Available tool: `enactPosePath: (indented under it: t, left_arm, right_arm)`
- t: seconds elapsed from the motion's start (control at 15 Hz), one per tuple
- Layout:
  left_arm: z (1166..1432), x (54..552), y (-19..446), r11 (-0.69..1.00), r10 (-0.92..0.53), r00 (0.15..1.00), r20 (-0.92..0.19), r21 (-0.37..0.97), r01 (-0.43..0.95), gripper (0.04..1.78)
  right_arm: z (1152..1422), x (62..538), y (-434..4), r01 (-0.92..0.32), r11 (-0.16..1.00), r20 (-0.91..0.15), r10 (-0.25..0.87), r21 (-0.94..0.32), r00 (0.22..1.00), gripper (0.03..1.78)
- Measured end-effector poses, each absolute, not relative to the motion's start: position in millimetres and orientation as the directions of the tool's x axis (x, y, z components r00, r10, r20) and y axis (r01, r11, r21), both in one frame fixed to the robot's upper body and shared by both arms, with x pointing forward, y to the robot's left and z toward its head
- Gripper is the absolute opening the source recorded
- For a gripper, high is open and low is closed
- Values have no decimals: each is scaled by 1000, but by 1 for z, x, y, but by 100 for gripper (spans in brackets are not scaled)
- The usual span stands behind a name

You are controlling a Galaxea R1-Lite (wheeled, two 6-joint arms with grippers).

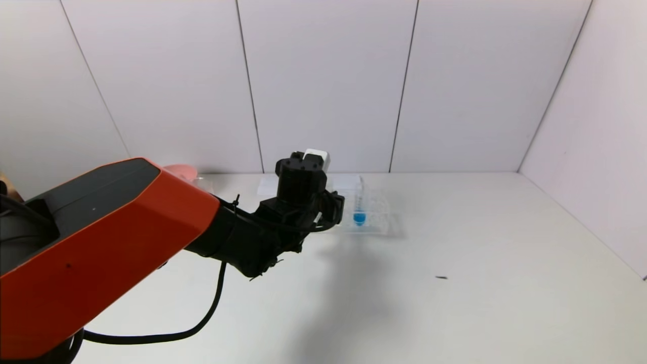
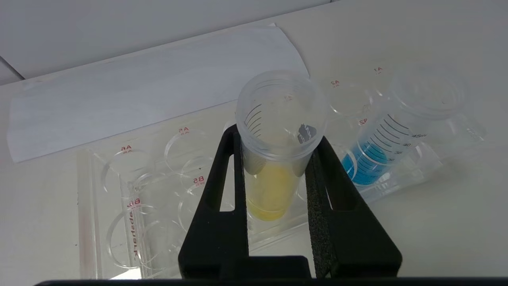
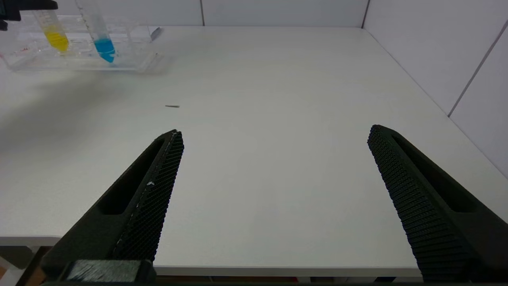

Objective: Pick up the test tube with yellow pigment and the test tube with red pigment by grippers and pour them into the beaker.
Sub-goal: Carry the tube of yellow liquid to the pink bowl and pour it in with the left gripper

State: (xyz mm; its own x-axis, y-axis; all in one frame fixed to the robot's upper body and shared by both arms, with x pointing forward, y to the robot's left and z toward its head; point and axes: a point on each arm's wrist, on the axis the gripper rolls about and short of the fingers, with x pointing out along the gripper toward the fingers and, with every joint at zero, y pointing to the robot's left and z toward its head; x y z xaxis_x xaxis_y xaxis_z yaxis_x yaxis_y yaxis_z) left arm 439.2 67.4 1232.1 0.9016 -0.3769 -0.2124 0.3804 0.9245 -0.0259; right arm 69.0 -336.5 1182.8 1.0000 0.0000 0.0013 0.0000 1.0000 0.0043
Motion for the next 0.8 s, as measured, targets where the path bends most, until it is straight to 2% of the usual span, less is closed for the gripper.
enactPosePath:
  t: [0.8]
  left_arm:
    - [1275, 427, 77, 917, -397, 910, -121, -12, 398, 44]
  right_arm:
    - [1183, 69, -337, 0, 1000, 1, 0, 5, 1000, 170]
